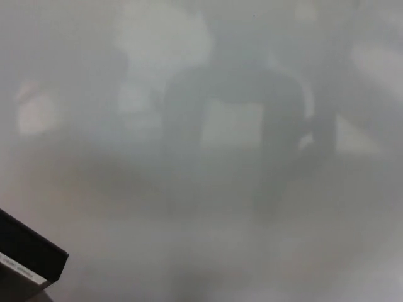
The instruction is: A magnetic marker holder is on the left hand side of the white board, the robot put the index and middle finger into the opening of the container and pull off the magnetic holder and hand it to a human on the left hand side.
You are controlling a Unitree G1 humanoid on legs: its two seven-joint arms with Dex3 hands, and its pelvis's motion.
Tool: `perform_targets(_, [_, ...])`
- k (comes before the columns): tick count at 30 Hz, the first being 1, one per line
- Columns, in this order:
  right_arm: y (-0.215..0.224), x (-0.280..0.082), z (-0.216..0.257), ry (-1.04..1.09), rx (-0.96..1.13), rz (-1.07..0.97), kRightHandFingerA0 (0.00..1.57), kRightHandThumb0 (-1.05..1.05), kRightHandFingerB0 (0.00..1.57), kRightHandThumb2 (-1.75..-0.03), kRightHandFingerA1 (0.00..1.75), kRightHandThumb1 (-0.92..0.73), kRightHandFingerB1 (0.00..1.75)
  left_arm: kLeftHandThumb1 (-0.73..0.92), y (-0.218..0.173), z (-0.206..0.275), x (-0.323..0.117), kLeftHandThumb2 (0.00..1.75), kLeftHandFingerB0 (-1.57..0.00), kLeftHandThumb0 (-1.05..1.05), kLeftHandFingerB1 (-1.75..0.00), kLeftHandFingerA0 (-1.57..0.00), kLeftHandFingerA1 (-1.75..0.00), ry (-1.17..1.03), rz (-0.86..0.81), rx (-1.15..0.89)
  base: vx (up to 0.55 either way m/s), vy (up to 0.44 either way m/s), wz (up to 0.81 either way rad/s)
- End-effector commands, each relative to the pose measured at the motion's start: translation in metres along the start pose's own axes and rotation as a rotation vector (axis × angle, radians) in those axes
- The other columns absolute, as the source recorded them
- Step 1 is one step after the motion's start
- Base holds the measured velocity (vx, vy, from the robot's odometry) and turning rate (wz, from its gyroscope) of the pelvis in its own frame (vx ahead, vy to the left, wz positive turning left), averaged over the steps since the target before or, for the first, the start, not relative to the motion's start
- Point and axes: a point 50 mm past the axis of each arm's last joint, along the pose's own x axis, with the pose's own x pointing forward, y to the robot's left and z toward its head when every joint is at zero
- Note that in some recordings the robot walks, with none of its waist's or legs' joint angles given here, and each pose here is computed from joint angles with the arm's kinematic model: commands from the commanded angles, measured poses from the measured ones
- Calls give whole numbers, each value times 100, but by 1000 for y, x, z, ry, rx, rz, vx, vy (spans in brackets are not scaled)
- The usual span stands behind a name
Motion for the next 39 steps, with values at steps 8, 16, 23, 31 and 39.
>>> perform_targets(8, [-7, -6, -9, 60, -13, -49, 72, -56, 60, -63, 52, -75, 40, 18, -21, 22, 12, 93, 0, -41, -49, 0, -49, -155, -458, -297, 0, 0, 0])
perform_targets(16, [-7, -6, -9, 58, -9, -49, 71, -55, 59, -63, 51, -75, 40, 51, -33, 10, 22, 96, -2, -101, -31, -15, -42, -129, -514, -306, 0, 0, 0])
perform_targets(23, [-7, -6, -8, 52, -12, -52, 73, -56, 60, -63, 53, -75, 40, 66, -38, 8, 26, 62, -16, -105, -29, -23, -36, -137, -557, -293, 0, 0, 0])
perform_targets(31, [-9, -2, -6, 39, -28, -54, 71, -56, 59, -63, 52, -75, 40, 67, -40, 7, 30, 62, -19, -105, -29, -23, -37, -152, -598, -267, 0, 0, 0])
perform_targets(39, [-10, -1, -4, 29, -14, -55, 71, -58, 60, -63, 54, -75, 40, 69, -41, 3, 29, 62, -16, -103, -28, -24, -37, -158, -596, -255, 0, 0, 0])
